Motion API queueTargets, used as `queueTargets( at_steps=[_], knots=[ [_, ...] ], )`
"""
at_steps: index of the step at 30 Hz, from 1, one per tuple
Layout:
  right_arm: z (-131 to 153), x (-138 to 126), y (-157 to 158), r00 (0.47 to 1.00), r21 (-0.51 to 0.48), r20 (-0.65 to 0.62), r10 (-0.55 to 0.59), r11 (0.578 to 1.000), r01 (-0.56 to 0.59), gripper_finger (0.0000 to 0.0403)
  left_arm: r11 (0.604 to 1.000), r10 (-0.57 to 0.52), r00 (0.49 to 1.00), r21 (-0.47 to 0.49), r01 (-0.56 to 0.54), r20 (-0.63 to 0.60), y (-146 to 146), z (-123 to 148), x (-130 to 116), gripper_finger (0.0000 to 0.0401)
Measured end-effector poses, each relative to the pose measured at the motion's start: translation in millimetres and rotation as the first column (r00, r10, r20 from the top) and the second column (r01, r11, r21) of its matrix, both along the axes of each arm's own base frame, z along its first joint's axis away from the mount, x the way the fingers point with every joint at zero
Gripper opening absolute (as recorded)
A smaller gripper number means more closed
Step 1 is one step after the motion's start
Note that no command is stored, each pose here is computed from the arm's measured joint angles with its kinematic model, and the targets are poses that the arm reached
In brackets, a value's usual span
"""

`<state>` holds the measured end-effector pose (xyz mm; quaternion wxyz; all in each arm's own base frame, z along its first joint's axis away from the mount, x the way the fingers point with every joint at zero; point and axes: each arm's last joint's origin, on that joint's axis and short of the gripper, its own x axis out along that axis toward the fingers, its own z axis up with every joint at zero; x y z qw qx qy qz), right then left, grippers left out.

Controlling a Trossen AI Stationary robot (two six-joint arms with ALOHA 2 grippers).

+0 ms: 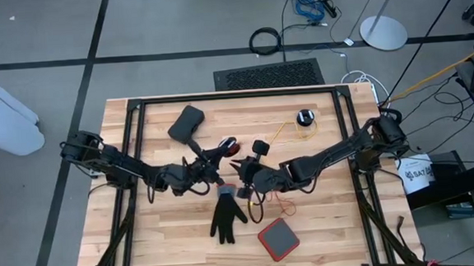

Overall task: Coil cords
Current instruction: Coil the red wire onto the black spool

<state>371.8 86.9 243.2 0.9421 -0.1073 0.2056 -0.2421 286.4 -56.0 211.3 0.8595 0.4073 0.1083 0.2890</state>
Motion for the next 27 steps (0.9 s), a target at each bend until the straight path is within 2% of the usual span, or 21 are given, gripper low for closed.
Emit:
queueTargets(
  at_steps=[4, 7, 13, 19, 22, 27],
  knots=[
    [1.7, -12.5, 10.0, 0.998, -0.046, -0.058, -0.033, 0.998, 0.030, 0.0029, 1.000, 0.014, 1.000, -0.003, -0.014, 0.005, -1.5, 0.5, -0.9, 0.0000],
    [-4.2, -22.5, 15.3, 0.990, -0.045, -0.127, -0.058, 0.998, 0.052, 0.0029, 1.000, 0.016, 1.000, -0.007, -0.016, 0.015, -1.6, 1.3, -1.1, 0.0000],
    [-44.3, -40.6, 10.9, 0.965, -0.016, -0.242, -0.096, 0.995, 0.095, 0.0029, 1.000, 0.003, 0.997, -0.027, -0.001, 0.074, -5.0, 6.4, -2.5, 0.0000],
    [-71.4, -44.9, -1.7, 0.991, -0.014, -0.121, -0.054, 0.999, 0.053, 0.0029, 0.999, -0.015, 0.997, -0.031, 0.017, 0.082, -9.5, 7.0, -3.5, 0.0000],
    [-77.8, -44.6, -13.6, 0.999, 0.022, -0.054, -0.009, 1.000, 0.010, 0.0029, 0.999, -0.019, 0.996, -0.031, 0.021, 0.082, -10.6, 7.0, -3.8, 0.0000],
    [-85.1, -45.5, -30.5, 0.999, 0.079, -0.030, 0.012, 0.997, -0.009, 0.0029, 0.999, -0.020, 0.996, -0.032, 0.022, 0.082, -10.7, 7.0, -3.8, 0.0000]
  ],
)
